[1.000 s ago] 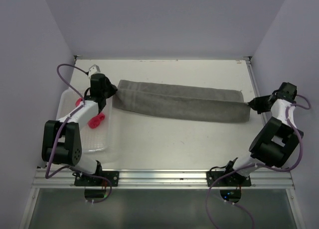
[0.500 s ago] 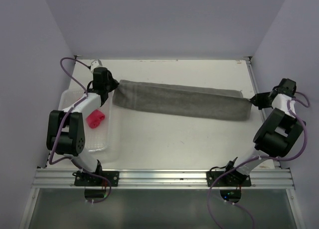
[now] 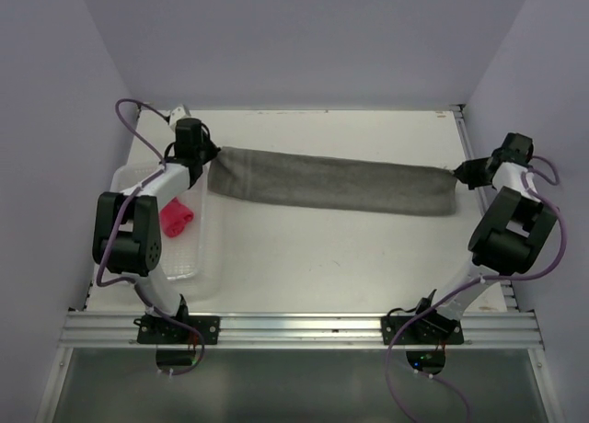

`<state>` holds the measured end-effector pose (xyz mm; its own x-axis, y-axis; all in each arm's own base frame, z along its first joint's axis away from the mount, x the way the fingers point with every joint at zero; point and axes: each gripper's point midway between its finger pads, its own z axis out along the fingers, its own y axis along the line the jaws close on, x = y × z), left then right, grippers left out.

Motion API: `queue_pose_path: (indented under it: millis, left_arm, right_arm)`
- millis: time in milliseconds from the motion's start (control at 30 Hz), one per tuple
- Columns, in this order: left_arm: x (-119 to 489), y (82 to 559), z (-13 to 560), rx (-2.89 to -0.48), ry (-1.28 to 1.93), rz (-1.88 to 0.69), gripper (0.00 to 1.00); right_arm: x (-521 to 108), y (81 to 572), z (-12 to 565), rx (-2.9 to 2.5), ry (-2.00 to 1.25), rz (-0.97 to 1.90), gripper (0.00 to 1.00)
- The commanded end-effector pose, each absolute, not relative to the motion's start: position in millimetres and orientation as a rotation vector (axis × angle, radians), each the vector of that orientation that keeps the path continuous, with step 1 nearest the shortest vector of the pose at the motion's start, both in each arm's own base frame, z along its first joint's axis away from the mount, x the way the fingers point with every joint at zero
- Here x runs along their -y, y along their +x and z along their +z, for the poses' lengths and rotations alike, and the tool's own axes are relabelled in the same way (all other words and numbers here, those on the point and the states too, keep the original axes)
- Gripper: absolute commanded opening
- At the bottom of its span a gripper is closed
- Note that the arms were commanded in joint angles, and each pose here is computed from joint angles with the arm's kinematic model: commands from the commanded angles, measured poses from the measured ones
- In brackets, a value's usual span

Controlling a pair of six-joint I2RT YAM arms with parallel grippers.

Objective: Roll the towels
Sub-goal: Fold the towel

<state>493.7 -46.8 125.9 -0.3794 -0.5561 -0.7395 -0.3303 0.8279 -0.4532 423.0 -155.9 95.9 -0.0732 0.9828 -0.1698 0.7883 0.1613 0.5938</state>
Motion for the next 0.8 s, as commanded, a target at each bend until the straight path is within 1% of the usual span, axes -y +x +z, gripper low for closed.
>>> queue_pose_path:
  millis: [0, 467, 500, 567, 600, 667, 700, 767]
  left_arm:
    - [38.2, 514.6, 142.1, -1.932, -0.639, -0.237, 0.00]
    - [43.8, 528.5, 130.0, -1.945, -0.607, -0.249, 0.00]
    - [44.5, 530.1, 128.6, -1.947, -0.596, -0.250, 0.03]
    - [48.3, 533.3, 128.2, -1.945, -0.580, -0.271, 0.14]
    - [50.0, 535.1, 125.6, -1.948, -0.572, -0.278, 0.26]
    - [54.4, 538.4, 126.5, -1.943, -0.550, -0.295, 0.36]
    - [57.9, 541.3, 126.0, -1.948, -0.532, -0.293, 0.44]
    - [59.2, 543.5, 125.1, -1.956, -0.521, -0.281, 0.48]
  right_arm:
    - [174.5, 442.8, 109.8, -1.841, 1.629, 0.443, 0.00]
    - [172.5, 461.4, 95.9, -1.885, 1.613, 0.445, 0.00]
    - [170.0, 462.1, 89.1, -1.907, 1.613, 0.454, 0.00]
    - [167.8, 465.0, 87.1, -1.920, 1.611, 0.467, 0.06]
    - [167.3, 467.7, 84.8, -1.921, 1.606, 0.481, 0.18]
    - [167.2, 469.6, 81.0, -1.926, 1.607, 0.483, 0.32]
    - [167.8, 470.8, 78.7, -1.933, 1.610, 0.480, 0.39]
    - [168.0, 472.3, 78.5, -1.941, 1.602, 0.483, 0.42]
